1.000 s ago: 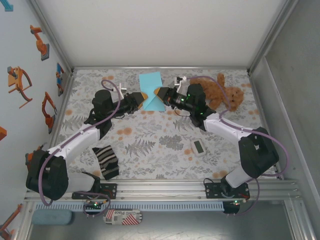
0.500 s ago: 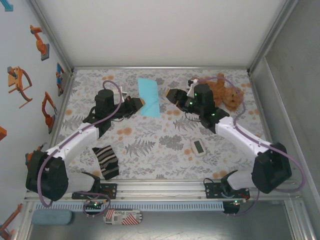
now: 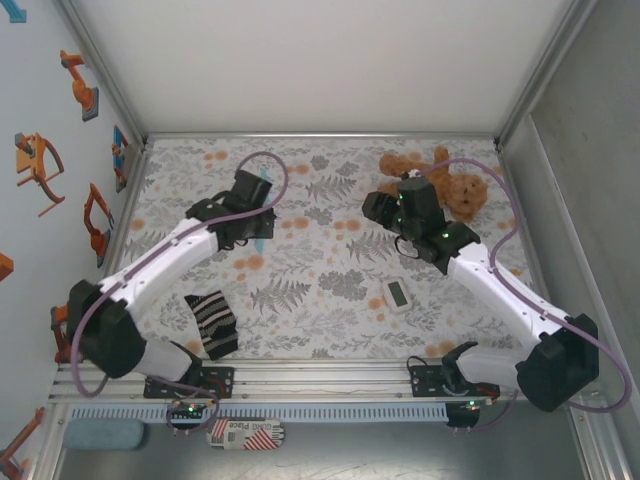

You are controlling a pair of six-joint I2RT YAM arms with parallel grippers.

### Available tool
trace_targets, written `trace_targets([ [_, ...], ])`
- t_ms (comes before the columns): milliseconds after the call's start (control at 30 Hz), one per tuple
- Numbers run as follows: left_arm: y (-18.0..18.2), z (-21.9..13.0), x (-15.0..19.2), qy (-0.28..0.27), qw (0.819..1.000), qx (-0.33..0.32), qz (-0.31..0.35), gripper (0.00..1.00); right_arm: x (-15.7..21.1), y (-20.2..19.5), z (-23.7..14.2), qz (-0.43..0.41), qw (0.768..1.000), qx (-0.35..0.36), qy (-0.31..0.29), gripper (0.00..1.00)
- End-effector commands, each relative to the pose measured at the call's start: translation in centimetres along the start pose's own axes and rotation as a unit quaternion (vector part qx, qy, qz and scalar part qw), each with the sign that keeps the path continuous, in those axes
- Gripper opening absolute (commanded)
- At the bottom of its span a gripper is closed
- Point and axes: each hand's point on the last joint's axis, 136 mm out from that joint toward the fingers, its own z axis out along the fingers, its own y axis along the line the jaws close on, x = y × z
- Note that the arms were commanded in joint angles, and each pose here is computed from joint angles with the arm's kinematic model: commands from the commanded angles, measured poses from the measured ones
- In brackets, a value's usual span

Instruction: Fold a paper plane with a square sheet of paper (pick it up from the middle)

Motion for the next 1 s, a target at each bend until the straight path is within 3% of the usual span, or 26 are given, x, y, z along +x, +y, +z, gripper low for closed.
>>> trace_targets([
  [0,3.6,0.6,1.0,0.031,0.983,-0.153,0.097,0.07,-1.6,-0.7,-1.3,-0.01,0.999,0.029,-0.03,0.67],
  [233,0.5,5.2,2.1,0.071,0.947,-0.232,0.211,0.06,-1.9,-1.4,-1.9,-0.005,0.998,0.042,-0.045,0.67],
  [500,-6.0,10.5,5.6,0.131,0.936,-0.193,0.263,0.07,-1.7,-2.9,-2.6,0.003,0.996,0.07,-0.052,0.66],
  [767,-9.7,11.5,7.7,0.178,0.963,-0.063,0.192,0.22,-1.0,-4.1,-3.2,0.014,0.995,0.082,-0.05,0.66],
  [967,-12.5,9.4,6.6,0.187,0.974,0.105,0.069,0.41,-0.1,-3.9,-2.3,0.017,0.996,0.081,-0.022,0.66],
])
